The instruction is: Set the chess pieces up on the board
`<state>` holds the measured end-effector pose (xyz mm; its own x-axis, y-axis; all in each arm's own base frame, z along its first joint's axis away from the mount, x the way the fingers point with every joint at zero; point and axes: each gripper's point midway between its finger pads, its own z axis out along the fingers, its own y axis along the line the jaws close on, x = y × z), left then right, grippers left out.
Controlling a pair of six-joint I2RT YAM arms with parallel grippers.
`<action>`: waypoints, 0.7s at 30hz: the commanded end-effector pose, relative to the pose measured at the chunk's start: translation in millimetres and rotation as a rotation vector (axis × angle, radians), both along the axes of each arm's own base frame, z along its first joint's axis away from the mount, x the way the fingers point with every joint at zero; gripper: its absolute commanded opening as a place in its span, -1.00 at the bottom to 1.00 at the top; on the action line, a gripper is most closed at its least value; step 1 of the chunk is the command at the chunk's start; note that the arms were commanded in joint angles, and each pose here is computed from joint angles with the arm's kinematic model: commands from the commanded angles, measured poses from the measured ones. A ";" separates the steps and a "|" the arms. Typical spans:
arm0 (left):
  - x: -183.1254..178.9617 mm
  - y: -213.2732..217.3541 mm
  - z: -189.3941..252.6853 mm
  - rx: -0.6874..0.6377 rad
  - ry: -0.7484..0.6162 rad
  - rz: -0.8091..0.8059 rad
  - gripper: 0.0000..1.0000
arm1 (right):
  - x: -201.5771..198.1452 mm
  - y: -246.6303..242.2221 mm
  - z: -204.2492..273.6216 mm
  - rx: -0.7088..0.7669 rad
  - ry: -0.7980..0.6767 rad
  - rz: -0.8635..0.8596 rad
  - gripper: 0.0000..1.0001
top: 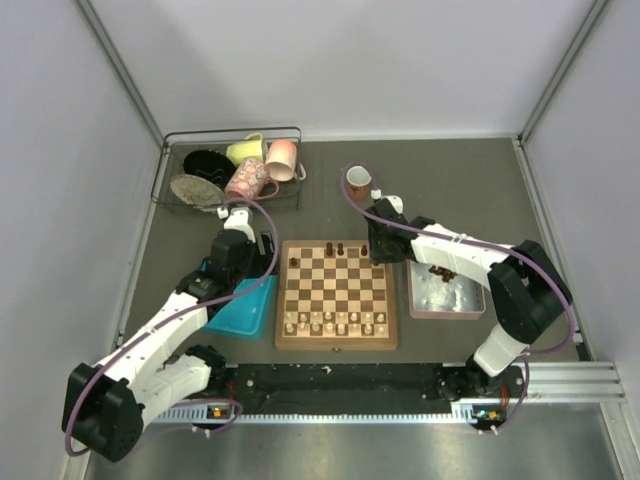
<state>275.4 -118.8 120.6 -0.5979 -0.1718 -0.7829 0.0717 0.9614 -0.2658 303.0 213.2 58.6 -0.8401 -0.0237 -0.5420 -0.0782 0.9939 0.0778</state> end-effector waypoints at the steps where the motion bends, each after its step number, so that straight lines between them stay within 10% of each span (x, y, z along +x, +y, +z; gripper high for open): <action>1: 5.3 -0.9 10.3 -0.009 -0.051 0.000 0.61 | 9.9 -3.8 7.3 -0.007 -0.036 -0.024 -0.28; 21: 5.6 -1.0 13.4 -0.010 -0.057 -0.001 0.61 | 10.6 10.6 22.1 0.056 -0.046 0.028 -0.28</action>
